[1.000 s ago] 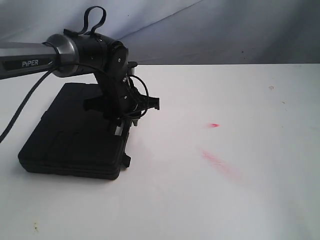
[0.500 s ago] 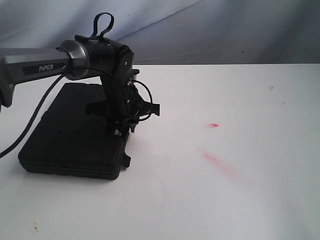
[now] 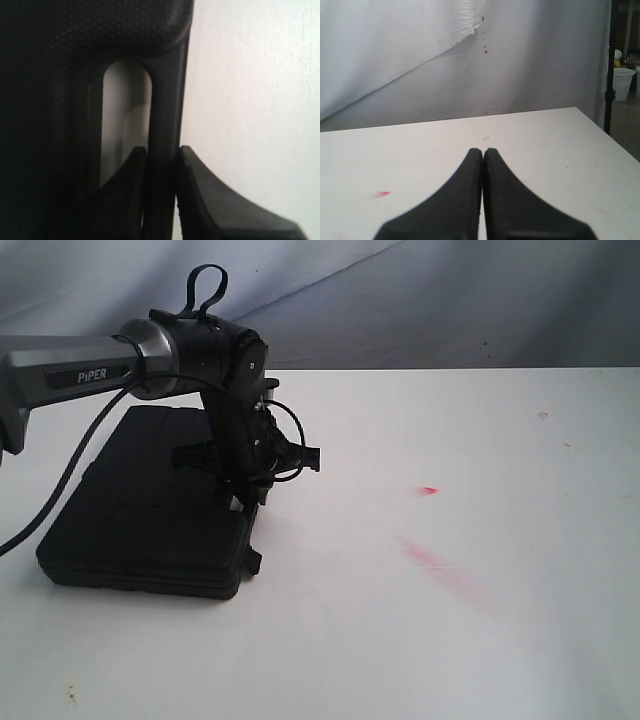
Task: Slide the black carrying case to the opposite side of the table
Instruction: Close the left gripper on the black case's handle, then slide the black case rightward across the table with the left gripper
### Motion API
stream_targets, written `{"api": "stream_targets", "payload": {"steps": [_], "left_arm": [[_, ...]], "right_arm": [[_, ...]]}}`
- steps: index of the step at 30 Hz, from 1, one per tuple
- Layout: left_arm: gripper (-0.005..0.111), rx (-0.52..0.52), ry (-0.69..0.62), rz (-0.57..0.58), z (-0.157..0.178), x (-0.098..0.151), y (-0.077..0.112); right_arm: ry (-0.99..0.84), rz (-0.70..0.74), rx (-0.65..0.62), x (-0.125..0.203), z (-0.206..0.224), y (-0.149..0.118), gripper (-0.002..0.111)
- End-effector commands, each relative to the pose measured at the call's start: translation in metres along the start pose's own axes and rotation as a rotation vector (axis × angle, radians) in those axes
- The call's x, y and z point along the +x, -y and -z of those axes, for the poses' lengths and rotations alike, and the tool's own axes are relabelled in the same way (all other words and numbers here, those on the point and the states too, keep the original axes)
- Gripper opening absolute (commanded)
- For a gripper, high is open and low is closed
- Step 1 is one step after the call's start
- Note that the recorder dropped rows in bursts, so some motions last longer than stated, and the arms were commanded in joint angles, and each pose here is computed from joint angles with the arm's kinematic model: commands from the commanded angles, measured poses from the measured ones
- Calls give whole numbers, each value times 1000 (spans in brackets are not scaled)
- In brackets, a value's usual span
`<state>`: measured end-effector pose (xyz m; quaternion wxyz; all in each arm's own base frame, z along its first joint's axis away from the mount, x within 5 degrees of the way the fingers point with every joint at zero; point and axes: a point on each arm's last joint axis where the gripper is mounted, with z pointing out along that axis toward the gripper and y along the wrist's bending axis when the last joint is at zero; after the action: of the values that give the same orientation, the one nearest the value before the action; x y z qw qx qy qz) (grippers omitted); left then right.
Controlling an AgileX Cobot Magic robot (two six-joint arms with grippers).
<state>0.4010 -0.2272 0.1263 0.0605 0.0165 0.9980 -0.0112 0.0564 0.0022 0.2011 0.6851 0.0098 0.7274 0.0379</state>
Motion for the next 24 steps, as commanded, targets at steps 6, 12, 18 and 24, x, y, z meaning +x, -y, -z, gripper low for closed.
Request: {"api": "stream_targets", "payload": {"steps": [6, 12, 18, 24], "left_arm": [[4, 51, 1, 50, 3, 7, 19], [4, 71, 24, 57, 5, 11, 31], [4, 103, 46, 53, 20, 10, 49], [4, 146, 89, 53, 34, 8, 72]], "right_arm": [[3, 7, -2, 1, 0, 0, 0], [3, 7, -2, 1, 0, 0, 0], [3, 7, -2, 1, 0, 0, 0], [3, 7, -2, 1, 0, 0, 0]]}}
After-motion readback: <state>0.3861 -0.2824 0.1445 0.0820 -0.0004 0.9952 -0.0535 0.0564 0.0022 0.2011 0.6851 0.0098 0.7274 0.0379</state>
